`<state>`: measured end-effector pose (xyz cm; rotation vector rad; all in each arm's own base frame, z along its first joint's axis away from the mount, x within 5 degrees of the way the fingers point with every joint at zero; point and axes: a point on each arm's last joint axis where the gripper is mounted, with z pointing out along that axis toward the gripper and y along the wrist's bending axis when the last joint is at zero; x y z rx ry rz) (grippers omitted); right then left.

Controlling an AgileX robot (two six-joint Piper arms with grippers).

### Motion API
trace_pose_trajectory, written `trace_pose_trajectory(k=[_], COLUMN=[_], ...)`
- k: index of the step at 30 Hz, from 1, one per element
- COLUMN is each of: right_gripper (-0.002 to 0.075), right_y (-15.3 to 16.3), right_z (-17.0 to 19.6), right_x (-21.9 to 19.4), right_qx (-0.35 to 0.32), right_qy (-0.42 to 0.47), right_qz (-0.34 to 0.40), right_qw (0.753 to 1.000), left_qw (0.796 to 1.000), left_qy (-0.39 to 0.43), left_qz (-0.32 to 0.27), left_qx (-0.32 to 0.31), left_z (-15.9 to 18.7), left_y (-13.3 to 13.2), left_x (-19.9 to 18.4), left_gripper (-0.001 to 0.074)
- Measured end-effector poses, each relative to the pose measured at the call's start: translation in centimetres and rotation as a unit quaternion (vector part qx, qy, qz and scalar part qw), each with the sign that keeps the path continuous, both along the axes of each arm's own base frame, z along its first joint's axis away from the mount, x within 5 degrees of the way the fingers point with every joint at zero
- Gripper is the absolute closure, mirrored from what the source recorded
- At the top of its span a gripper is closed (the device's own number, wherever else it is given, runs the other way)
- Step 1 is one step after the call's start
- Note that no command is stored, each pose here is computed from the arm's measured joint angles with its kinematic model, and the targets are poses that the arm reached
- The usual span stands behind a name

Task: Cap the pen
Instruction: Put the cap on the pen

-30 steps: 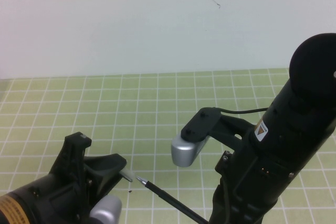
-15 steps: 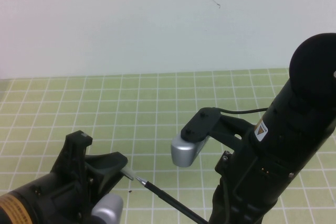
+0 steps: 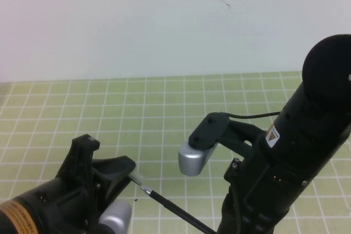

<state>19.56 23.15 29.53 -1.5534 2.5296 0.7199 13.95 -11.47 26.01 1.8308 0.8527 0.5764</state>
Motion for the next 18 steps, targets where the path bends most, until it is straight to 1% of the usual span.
trace_pose_trajectory(k=[3, 8, 18], right_gripper=[0.0669, 0.0669, 0.0669], right_y=[0.00, 0.00, 0.02], right_z=[0.00, 0.00, -0.05], right_x=[0.00, 0.00, 0.02], right_qx=[0.000, 0.000, -0.001], right_qy=[0.000, 0.000, 0.001], right_qz=[0.000, 0.000, 0.000], right_qw=[1.000, 1.000, 1.000], left_qw=[1.000, 1.000, 1.000], left_qy=[0.005, -0.010, -0.008], left_qz=[-0.004, -0.003, -0.015], left_qx=[0.013, 0.001, 0.011], left_z=[-0.15, 0.28, 0.14], left_y=[0.11, 0.15, -0.08], left_x=[-0.15, -0.18, -0.45], left_gripper=[0.0734, 0.0734, 0.0734])
